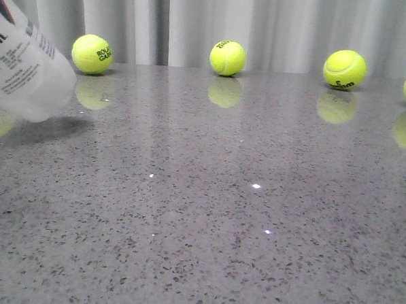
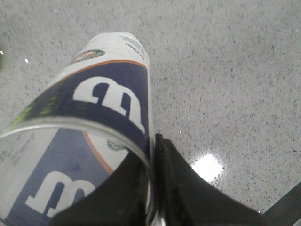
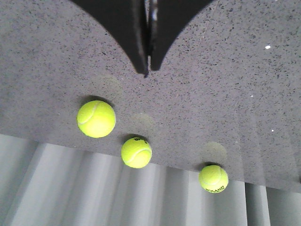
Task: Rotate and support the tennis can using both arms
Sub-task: 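Lift and rotate the can upright with the left gripper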
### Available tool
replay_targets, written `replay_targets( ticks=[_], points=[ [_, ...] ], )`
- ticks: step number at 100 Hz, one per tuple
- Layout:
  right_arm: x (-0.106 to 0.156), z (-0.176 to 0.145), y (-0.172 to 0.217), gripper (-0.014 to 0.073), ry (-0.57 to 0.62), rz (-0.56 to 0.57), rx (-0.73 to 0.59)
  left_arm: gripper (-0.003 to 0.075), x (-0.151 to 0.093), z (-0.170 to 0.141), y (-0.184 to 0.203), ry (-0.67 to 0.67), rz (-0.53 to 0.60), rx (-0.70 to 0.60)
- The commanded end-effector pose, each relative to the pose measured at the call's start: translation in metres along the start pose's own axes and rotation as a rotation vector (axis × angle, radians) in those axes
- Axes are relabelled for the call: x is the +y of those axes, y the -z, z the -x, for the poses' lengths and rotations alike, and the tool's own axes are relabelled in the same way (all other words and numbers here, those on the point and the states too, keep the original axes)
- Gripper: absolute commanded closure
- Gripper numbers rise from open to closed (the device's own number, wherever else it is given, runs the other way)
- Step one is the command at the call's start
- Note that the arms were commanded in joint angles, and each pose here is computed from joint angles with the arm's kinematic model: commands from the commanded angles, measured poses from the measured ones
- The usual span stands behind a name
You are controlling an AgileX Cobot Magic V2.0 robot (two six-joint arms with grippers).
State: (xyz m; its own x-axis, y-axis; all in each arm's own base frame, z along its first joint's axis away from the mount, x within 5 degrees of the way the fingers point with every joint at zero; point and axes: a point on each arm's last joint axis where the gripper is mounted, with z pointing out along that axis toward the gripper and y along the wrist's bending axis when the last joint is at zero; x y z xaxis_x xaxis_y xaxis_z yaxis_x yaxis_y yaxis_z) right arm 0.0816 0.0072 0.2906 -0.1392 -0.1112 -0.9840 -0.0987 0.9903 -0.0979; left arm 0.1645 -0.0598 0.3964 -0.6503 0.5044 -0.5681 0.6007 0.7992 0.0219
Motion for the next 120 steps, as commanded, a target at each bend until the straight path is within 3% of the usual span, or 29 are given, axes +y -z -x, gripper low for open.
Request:
replay_targets(
  ticks=[1, 15, 22, 29, 37, 49, 92, 120],
  points=[
    [-0.003, 0.015, 0.002, 0.0661, 0.0, -0.026, -0.099, 0.0741, -0.003, 0.001, 0.008, 0.017, -0.012, -0.026],
    [-0.003, 0.015, 0.002, 0.0661, 0.0, -0.026, -0.099, 0.0733, -0.004, 0.002, 0.007, 0.022, -0.029, -0.03],
    [-0.003, 0.015, 0.002, 0.0661, 0.0, -0.026, -0.099, 0.0673, -0.005, 0.004, 0.005, 0.029, -0.043, -0.038],
    [-0.003, 0.015, 0.002, 0.0661, 0.0, -0.026, -0.099, 0.0556, -0.003, 0.007, 0.003, 0.031, -0.044, -0.04],
    [-0.003, 0.015, 0.002, 0.0661, 0.0, -0.026, -0.099, 0.0365, -0.001, 0.015, 0.002, 0.034, -0.043, -0.064],
    [-0.003, 0.015, 0.002, 0.0661, 0.0, -0.026, -0.099, 0.0196, 0.003, 0.031, 0.001, 0.039, -0.048, -0.122],
    [-0.003, 0.015, 0.002, 0.0661, 0.0, -0.026, -0.099, 0.0188, 0.026, 0.082, -0.025, 0.036, -0.084, -0.062],
    [-0.003, 0.015, 0.002, 0.0661, 0.0, -0.026, -0.099, 0.0188, 0.024, 0.094, -0.008, 0.024, -0.092, -0.128]
  ],
)
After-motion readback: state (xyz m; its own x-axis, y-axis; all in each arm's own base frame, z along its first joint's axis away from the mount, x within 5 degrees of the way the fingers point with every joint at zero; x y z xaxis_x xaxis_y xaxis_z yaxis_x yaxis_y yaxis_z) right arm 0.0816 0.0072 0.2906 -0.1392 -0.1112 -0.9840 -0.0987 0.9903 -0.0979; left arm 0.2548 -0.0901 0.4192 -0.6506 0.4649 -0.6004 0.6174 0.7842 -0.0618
